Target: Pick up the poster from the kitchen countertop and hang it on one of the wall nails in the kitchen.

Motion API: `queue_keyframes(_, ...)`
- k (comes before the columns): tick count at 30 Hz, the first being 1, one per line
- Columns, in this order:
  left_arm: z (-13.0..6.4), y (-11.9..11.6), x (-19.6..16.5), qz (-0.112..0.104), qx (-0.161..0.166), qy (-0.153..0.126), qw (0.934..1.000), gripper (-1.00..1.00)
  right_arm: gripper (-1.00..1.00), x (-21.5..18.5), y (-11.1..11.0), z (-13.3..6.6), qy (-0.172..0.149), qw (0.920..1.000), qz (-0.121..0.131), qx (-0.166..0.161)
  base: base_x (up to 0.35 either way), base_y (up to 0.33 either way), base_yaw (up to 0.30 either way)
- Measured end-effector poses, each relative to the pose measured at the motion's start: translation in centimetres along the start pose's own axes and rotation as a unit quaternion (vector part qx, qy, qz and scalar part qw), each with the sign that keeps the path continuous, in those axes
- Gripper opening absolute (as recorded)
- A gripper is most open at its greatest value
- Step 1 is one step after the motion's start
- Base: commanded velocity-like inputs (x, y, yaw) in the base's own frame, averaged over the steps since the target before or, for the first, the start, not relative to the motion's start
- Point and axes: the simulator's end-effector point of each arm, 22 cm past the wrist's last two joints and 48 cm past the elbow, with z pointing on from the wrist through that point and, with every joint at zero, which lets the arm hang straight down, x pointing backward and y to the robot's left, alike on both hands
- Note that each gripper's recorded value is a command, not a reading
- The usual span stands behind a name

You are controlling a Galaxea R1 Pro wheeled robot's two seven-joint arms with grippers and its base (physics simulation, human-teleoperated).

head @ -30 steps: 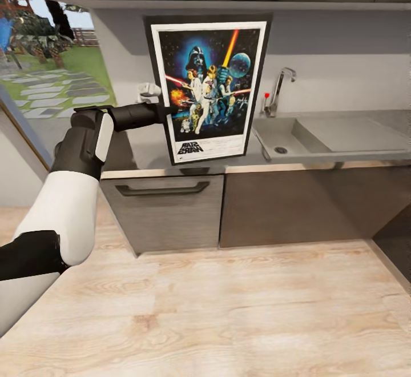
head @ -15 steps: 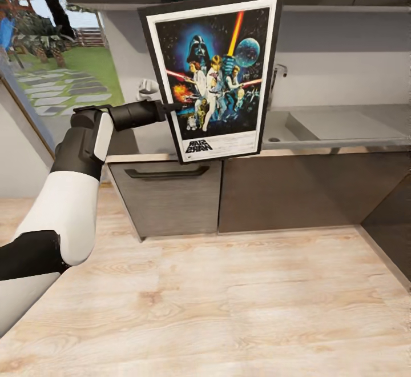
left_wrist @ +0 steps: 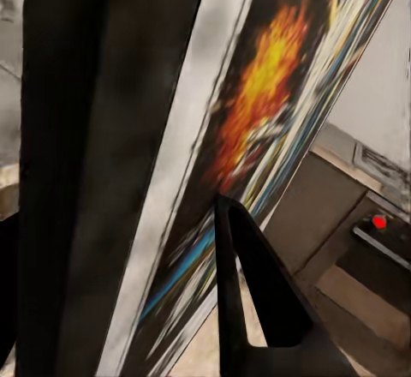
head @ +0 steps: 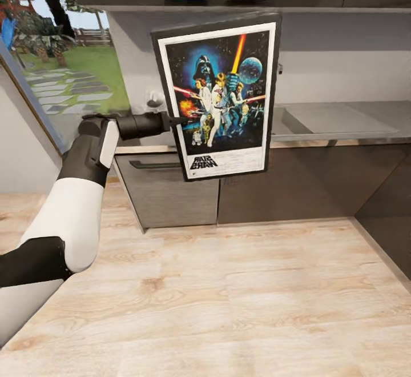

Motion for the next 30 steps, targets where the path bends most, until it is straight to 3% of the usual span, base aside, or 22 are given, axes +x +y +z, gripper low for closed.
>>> queue_keyframes(3,0.3,-0.3,1.8,-0.025,0.004,0.015,0.9996,-1.00,1.00,-2.0,0.3,0.4,-0.021,0.9998,0.001,-0.001,-0.011,0.000,0.000)
queue_keyframes(7,1.1,-1.0,4.0,-0.044,0.012,0.025,0.9987,-1.00,1.00,-4.0,0.4,0.8,-0.043,0.9991,0.001,-0.001,-0.004,0.000,0.000)
queue_keyframes(8,1.5,-1.2,6.1,-0.058,0.015,0.033,0.9976,-1.00,1.00,-5.3,0.5,0.9,-0.056,0.9984,0.001,-0.001,-0.002,0.000,0.000)
queue_keyframes(12,2.2,-1.7,9.2,-0.083,0.023,0.044,0.9953,-1.00,1.00,-8.2,1.2,1.1,-0.087,0.9962,0.005,-0.004,0.000,0.000,0.000)
queue_keyframes(16,2.5,-1.8,11.9,-0.101,0.025,0.053,0.9931,-1.00,1.00,-12.5,1.7,1.1,-0.132,0.9912,0.012,0.001,0.000,0.000,0.000)
queue_keyframes(19,3.5,-2.6,13.2,-0.110,0.028,0.061,0.9917,-1.00,1.00,-16.3,1.3,0.7,-0.172,0.9846,0.022,0.027,0.000,0.000,0.000)
queue_keyframes(22,4.6,-2.5,14.3,-0.104,0.007,0.075,0.9917,-1.00,1.00,-19.2,1.4,0.2,-0.198,0.9790,0.014,0.047,0.000,0.000,0.000)
queue_keyframes(25,4.7,-1.6,15.3,-0.101,-0.018,0.087,0.9909,-1.00,1.00,-20.7,2.2,0.0,-0.202,0.9775,0.002,0.060,0.000,0.000,0.000)
queue_keyframes(30,4.3,0.2,18.4,-0.122,-0.066,0.121,0.9829,-1.00,1.00,-23.6,2.1,-0.3,-0.199,0.9733,-0.005,0.115,0.000,0.000,0.000)
